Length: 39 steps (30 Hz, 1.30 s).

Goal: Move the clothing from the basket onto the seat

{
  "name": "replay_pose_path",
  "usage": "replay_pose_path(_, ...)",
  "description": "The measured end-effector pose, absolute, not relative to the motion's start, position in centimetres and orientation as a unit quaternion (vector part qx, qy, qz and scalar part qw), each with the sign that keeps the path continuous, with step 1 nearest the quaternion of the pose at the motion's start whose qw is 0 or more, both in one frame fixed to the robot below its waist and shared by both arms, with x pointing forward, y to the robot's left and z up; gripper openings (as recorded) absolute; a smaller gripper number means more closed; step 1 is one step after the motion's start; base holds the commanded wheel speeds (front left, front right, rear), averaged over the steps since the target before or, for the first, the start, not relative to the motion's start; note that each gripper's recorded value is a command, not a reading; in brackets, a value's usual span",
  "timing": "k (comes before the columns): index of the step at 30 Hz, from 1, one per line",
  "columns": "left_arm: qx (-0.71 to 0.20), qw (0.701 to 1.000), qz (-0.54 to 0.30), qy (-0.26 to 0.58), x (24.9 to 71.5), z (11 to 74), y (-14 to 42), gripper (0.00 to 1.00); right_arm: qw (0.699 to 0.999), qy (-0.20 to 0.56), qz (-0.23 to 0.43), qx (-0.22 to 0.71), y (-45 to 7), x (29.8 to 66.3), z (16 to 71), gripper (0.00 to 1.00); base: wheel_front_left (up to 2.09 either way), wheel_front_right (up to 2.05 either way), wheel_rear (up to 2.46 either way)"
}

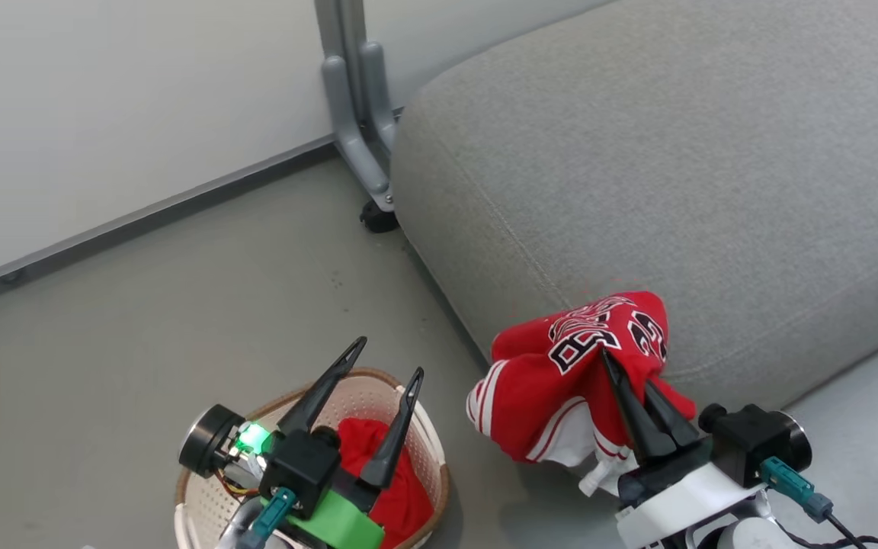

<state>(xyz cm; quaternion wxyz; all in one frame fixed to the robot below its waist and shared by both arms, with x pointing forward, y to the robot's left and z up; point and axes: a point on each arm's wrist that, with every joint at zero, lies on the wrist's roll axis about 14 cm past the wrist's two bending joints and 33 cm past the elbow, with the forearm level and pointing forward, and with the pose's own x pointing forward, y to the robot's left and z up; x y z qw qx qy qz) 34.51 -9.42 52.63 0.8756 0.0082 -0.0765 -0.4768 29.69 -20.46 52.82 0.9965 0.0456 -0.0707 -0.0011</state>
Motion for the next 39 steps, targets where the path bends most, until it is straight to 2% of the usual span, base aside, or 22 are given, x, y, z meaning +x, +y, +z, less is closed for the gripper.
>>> replay_pose_path(6,0.009,0.84,-0.54,-0.052,33.1,50.4,-12.2,1.0,0.994,-0.077,-0.076,0.026,-24.3,28.0,53.5,0.0,0.0,0.0,0.0)
replay_pose_path(12,-0.002,0.809,-0.587,-0.034,32.4,48.6,-14.1,1.0,0.991,-0.057,-0.119,0.016,-26.0,27.3,52.7,0.0,0.0,0.0,0.0)
replay_pose_path(19,-0.006,0.794,-0.608,-0.023,32.7,47.4,-15.1,1.0,0.988,-0.04,-0.147,0.01,-27.3,27.6,52.0,0.0,0.0,0.0,0.0)
replay_pose_path(24,-0.005,0.788,-0.616,-0.012,33.0,46.6,-15.4,1.0,0.986,-0.081,-0.142,-0.018,-28.9,31.1,55.0,0.0,0.0,0.0,0.0)
replay_pose_path(29,-0.009,0.785,-0.619,-0.001,34.0,45.7,-15.3,1.0,0.982,-0.133,-0.111,-0.074,-31.0,36.9,60.0,0.0,0.0,0.0,0.0)
replay_pose_path(32,-0.005,0.776,-0.63,-0.003,34.4,45.3,-15.5,1.0,0.973,-0.167,-0.122,-0.102,-33.7,39.7,63.5,0.0,0.0,0.0,0.0)
replay_pose_path(39,-0.022,0.8,-0.6,-0.006,38.7,44.4,-14.4,1.0,0.96,-0.182,-0.123,-0.173,-38.0,46.6,67.7,0.0,0.0,0.0,0.0)
